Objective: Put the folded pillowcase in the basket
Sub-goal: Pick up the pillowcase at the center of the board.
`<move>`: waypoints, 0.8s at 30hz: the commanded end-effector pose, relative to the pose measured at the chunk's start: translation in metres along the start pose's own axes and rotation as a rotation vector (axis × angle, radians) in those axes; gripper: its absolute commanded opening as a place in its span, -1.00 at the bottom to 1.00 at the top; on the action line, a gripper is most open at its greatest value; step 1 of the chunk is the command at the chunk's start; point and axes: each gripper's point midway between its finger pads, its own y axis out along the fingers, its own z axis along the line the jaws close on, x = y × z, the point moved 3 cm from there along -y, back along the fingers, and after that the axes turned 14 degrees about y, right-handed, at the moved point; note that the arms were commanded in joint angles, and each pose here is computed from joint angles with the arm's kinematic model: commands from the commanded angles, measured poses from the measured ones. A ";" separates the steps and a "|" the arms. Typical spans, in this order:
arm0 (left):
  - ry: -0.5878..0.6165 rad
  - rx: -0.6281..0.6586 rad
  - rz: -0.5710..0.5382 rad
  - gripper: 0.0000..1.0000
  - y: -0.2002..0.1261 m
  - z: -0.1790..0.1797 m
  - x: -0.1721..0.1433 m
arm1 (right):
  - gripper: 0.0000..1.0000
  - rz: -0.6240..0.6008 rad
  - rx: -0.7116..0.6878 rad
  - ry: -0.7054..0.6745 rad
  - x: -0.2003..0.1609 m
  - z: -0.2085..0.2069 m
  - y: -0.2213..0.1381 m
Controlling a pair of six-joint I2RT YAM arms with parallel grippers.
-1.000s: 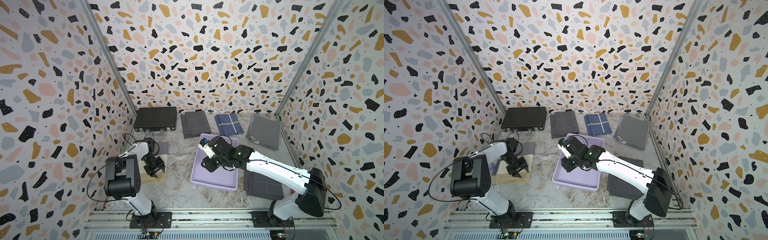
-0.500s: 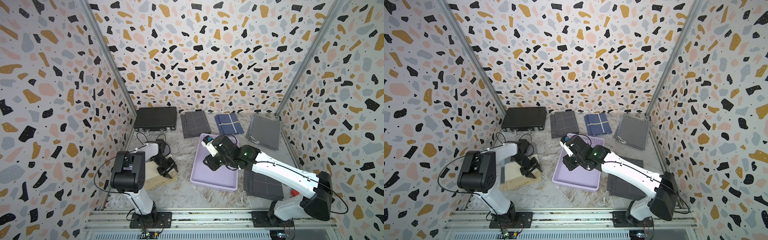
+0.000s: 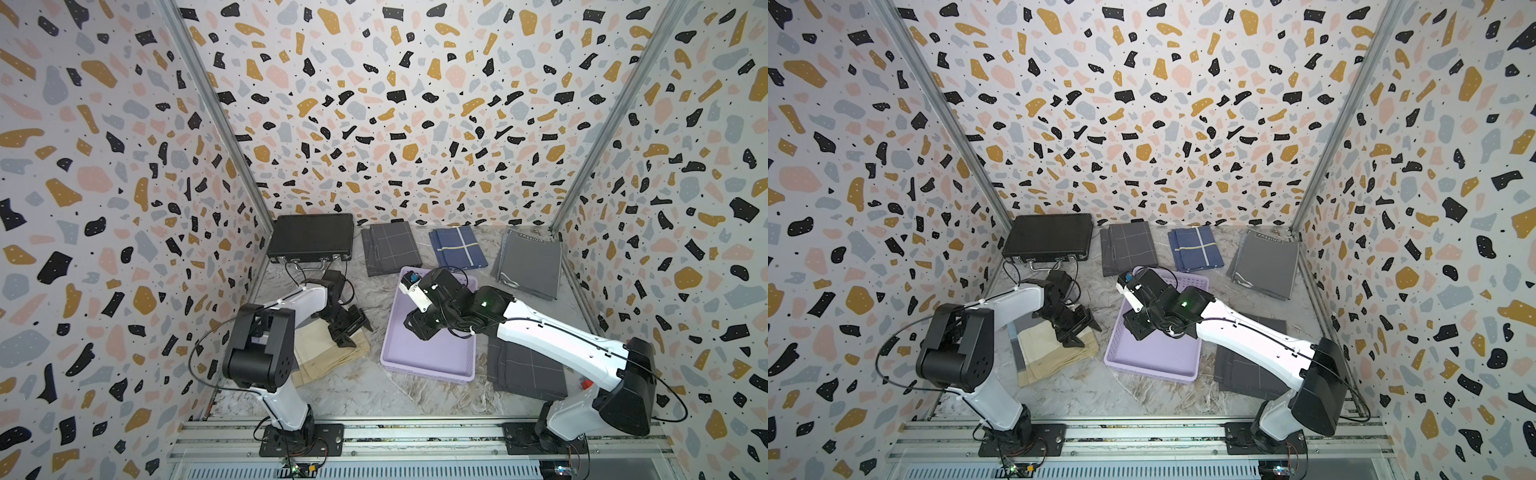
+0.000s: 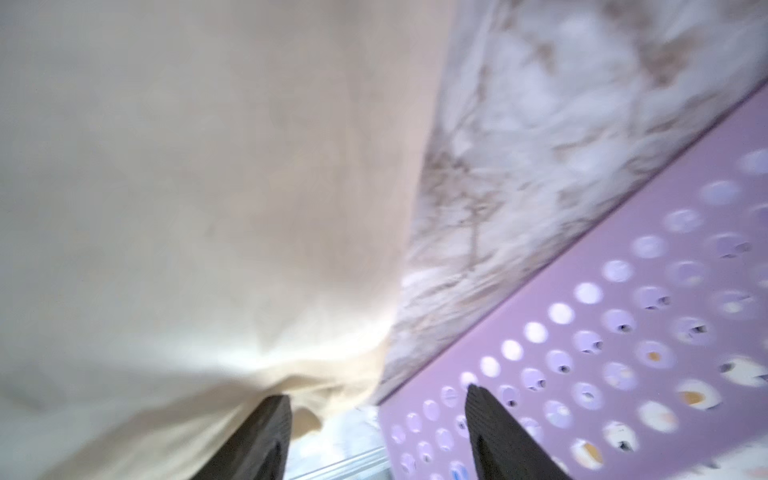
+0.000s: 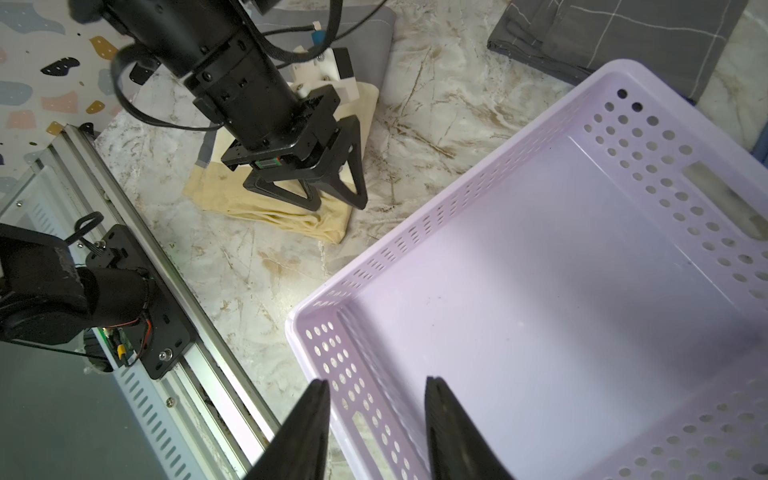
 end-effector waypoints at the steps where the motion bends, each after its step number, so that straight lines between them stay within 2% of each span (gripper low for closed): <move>1: 0.156 -0.013 -0.149 0.72 -0.053 -0.029 0.003 | -0.10 -0.006 0.032 -0.035 0.011 0.012 -0.009; 5: 0.191 0.083 -0.245 0.80 -0.105 -0.022 0.002 | -0.03 0.000 0.059 -0.048 0.022 0.023 -0.001; 7: 0.138 0.131 -0.277 0.79 -0.122 -0.001 0.004 | 0.02 0.015 0.083 -0.056 0.026 0.033 0.010; 10: 0.013 0.136 -0.311 0.73 -0.141 0.037 0.010 | 0.10 0.064 0.119 -0.088 0.030 0.052 0.034; 13: -0.076 0.259 -0.331 0.70 -0.155 0.073 0.015 | 0.18 0.131 0.101 -0.131 0.030 0.064 0.069; 15: -0.095 0.284 -0.340 0.68 -0.158 0.079 0.019 | 0.25 0.160 0.074 -0.147 0.034 0.066 0.091; 17: -0.115 0.361 -0.365 0.68 -0.164 0.089 0.024 | 0.34 0.184 0.031 -0.156 0.038 0.062 0.116; 24: -0.165 0.535 -0.399 0.69 -0.177 0.117 0.025 | 0.42 0.254 -0.110 -0.146 0.032 0.041 0.185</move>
